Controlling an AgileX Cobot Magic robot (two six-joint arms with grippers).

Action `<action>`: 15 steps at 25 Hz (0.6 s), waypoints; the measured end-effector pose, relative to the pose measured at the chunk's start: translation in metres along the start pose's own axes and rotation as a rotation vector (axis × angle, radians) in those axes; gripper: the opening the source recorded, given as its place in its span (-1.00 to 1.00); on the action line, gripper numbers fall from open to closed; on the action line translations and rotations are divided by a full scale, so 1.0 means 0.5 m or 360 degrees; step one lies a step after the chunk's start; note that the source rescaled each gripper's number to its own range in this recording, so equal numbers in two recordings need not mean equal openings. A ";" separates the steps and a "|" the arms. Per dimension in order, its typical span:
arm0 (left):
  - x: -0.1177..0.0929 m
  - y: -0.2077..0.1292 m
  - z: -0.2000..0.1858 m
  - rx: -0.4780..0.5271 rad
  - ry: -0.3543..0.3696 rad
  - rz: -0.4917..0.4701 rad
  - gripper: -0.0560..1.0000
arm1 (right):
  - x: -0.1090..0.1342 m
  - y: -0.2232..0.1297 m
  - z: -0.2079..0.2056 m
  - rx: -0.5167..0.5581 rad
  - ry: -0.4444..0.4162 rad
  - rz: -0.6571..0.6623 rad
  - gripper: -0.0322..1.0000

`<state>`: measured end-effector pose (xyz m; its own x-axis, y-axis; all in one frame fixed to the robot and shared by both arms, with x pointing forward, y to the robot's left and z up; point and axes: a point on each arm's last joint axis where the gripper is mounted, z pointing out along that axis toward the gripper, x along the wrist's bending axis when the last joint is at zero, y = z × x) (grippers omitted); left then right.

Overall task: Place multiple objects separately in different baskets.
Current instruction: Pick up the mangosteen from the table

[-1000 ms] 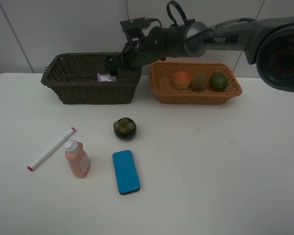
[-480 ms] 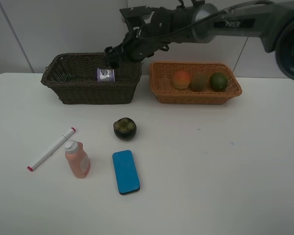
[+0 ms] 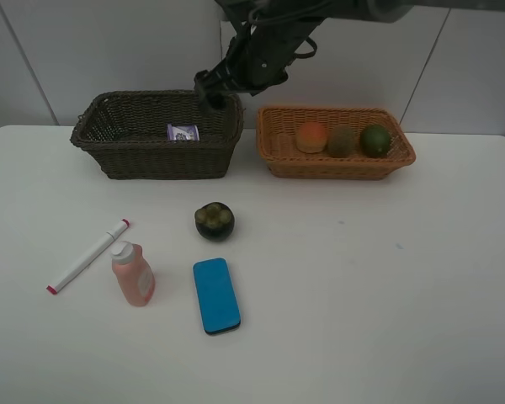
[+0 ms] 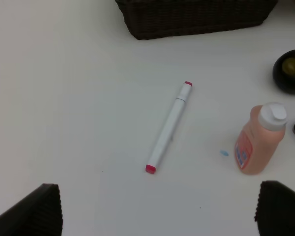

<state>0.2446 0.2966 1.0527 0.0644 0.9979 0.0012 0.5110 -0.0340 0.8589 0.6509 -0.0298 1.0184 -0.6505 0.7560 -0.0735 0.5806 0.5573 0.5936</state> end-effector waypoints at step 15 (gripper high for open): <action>0.000 0.000 0.000 0.0000 0.0000 0.0000 1.00 | -0.025 -0.131 -0.133 0.0271 -0.0106 -0.0010 0.99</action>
<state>0.2446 0.2966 1.0527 0.0644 0.9979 0.0012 0.5110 -0.0340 0.8589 0.5885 -0.0984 1.0336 -0.6238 0.7701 -0.1330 0.6547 0.6079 0.4492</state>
